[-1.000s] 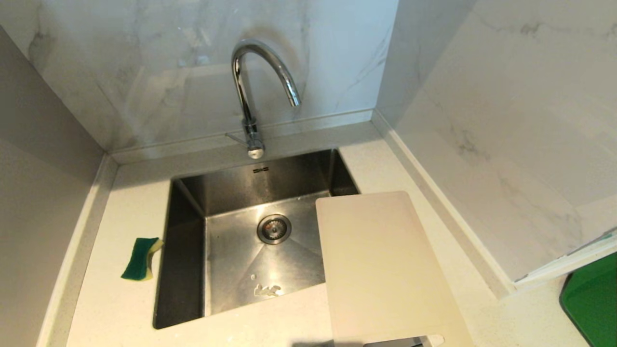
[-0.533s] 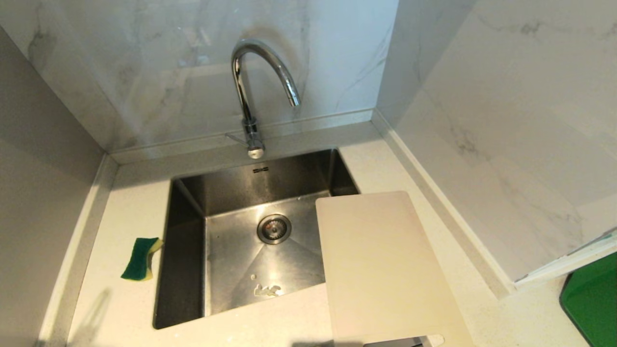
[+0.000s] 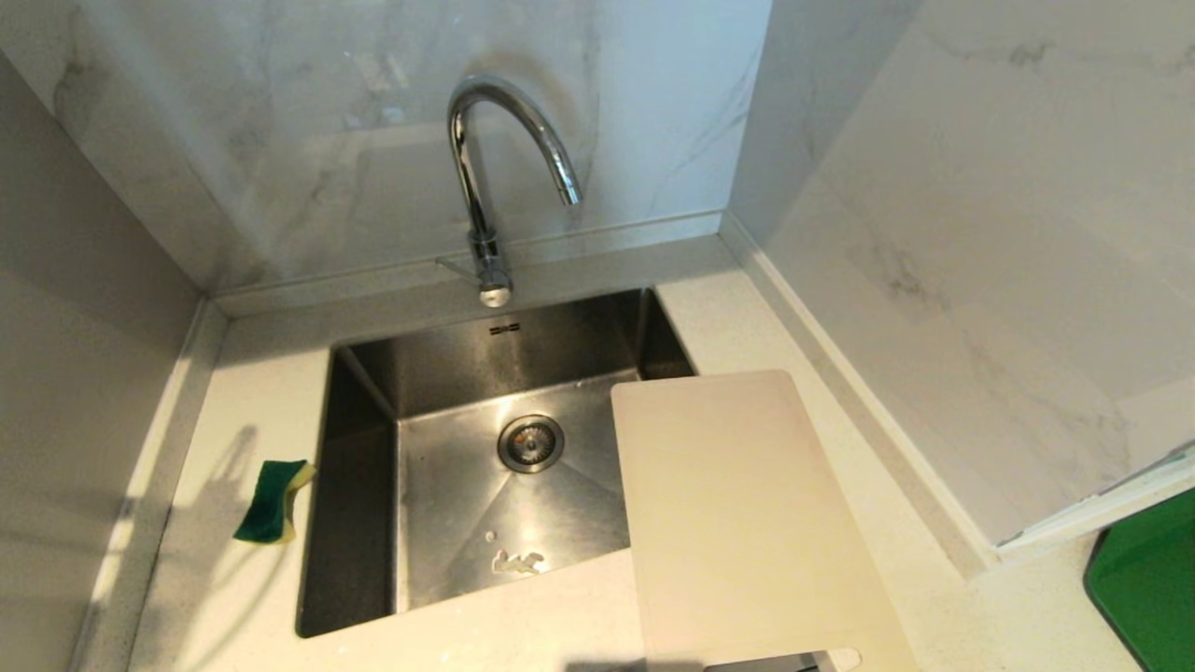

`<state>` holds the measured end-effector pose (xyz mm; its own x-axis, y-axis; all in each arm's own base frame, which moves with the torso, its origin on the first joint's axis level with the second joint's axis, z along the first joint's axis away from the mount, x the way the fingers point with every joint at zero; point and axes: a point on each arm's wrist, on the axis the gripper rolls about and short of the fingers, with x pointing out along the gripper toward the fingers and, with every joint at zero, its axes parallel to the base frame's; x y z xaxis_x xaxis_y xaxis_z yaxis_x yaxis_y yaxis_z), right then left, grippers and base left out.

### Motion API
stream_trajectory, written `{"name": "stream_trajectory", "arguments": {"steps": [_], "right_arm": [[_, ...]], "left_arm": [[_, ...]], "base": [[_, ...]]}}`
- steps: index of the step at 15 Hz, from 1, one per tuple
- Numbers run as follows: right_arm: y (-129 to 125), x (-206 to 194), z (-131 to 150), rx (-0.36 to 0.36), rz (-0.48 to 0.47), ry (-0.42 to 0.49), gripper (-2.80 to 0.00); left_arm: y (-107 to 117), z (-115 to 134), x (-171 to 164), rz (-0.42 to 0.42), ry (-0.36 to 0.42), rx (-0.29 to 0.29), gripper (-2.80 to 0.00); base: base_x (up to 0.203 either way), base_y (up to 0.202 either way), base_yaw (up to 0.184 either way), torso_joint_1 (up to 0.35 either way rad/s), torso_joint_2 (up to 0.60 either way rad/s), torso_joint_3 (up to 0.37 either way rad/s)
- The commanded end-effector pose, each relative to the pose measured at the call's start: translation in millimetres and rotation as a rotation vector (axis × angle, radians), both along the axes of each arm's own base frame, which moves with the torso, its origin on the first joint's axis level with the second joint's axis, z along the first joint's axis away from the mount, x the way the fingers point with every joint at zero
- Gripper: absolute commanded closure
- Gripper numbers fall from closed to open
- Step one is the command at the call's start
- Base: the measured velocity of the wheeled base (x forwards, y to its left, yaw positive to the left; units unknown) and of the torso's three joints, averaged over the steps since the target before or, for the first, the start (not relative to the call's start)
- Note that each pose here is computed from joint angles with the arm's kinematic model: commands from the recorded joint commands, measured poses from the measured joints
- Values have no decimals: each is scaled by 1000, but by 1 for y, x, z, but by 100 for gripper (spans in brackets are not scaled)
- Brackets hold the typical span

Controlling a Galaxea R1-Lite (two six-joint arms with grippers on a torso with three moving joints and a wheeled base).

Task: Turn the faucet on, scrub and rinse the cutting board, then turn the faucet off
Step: Turn on the tap

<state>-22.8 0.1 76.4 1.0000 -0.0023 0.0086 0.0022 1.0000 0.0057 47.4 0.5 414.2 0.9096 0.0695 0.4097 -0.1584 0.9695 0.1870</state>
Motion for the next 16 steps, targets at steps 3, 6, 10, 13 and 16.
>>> {"name": "stream_trajectory", "arguments": {"steps": [3, 6, 10, 13, 16], "right_arm": [[0, 0, 0, 0, 1, -2, 0], [0, 0, 0, 0, 1, -1, 0], [0, 0, 0, 0, 1, -2, 0], [0, 0, 0, 0, 1, -2, 0], [0, 0, 0, 0, 1, -2, 0]], "left_arm": [[0, 22, 62, 138, 48, -69, 0], [-5, 24, 79, 183, 69, -108, 0], [-15, 27, 103, 214, 86, -149, 0], [-34, 20, 130, 208, 126, -217, 0], [-53, 4, 160, 143, 180, -322, 0]], "base": [[0, 0, 0, 0, 0, 0], [0, 0, 0, 0, 0, 0], [0, 0, 0, 0, 0, 0], [0, 0, 0, 0, 0, 0], [0, 0, 0, 0, 0, 0]]}}
